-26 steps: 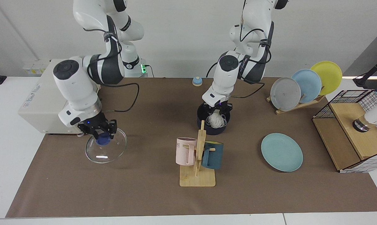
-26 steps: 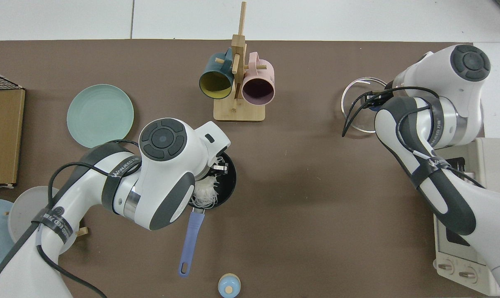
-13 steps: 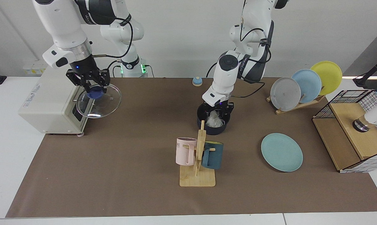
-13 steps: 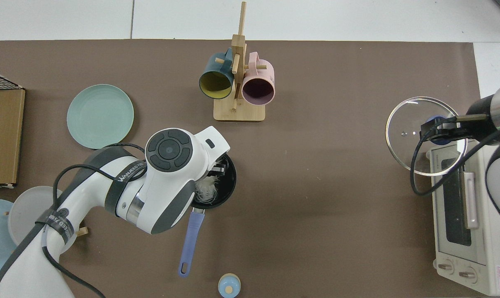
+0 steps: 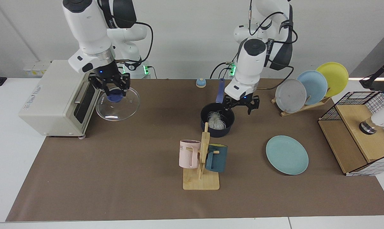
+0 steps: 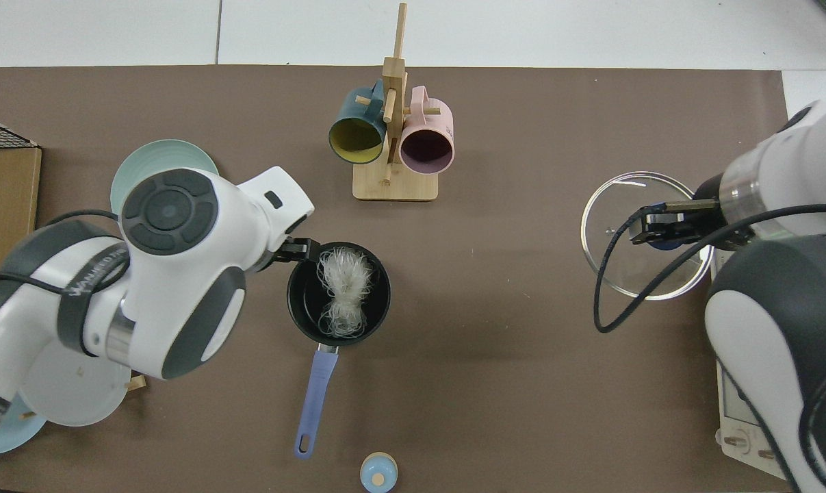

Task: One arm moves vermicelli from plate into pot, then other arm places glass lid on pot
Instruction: 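Withdraw the left gripper while the right gripper carries the lid toward the pot, then lower the glass lid onto the pot with the right gripper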

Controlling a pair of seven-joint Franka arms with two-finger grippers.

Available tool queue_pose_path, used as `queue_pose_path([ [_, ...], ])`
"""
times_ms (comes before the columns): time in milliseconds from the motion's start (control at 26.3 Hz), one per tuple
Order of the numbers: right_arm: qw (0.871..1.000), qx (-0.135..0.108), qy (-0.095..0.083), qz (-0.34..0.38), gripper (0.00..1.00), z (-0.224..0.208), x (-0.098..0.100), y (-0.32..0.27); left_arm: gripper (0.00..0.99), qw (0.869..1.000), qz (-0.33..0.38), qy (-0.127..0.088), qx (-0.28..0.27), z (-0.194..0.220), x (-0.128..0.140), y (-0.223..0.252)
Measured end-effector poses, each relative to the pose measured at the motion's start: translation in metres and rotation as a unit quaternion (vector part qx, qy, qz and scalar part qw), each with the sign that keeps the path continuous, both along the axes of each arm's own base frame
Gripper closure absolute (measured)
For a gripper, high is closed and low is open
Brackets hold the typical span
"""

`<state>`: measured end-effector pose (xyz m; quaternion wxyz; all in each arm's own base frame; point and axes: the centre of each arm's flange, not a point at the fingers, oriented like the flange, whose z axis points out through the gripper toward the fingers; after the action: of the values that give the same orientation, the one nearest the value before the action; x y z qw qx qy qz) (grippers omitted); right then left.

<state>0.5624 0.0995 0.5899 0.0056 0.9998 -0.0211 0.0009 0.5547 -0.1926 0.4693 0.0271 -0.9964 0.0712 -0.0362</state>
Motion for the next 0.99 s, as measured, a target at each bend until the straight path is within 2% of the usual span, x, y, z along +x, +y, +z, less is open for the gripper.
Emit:
queue_pose_path([
  [190, 1.0, 0.0, 0.001, -0.006, 0.38, -0.003, -0.012, 0.058, 0.0, 0.999, -0.039, -0.003, 0.013, 0.009, 0.03, 0.095],
  [342, 1.0, 0.001, -0.001, -0.014, 0.38, -0.007, -0.021, 0.109, 0.0, 0.998, -0.059, 0.001, 0.016, 0.01, 0.039, 0.161],
  [456, 1.0, 0.0, 0.001, -0.019, 0.38, -0.016, -0.029, 0.155, 0.0, 0.998, -0.057, -0.001, 0.016, 0.014, 0.041, 0.191],
  [570, 1.0, -0.001, 0.003, -0.027, 0.38, -0.032, -0.035, 0.2, 0.0, 0.999, -0.052, -0.005, 0.017, 0.032, 0.044, 0.198],
  [836, 1.0, 0.006, -0.015, -0.002, 0.38, -0.063, -0.032, 0.255, 0.0, 1.0, -0.017, 0.013, 0.014, 0.095, 0.038, 0.188],
  [988, 1.0, 0.012, -0.022, 0.012, 0.38, -0.079, -0.03, 0.282, 0.0, 1.0, 0.011, 0.008, 0.009, 0.118, 0.029, 0.183],
])
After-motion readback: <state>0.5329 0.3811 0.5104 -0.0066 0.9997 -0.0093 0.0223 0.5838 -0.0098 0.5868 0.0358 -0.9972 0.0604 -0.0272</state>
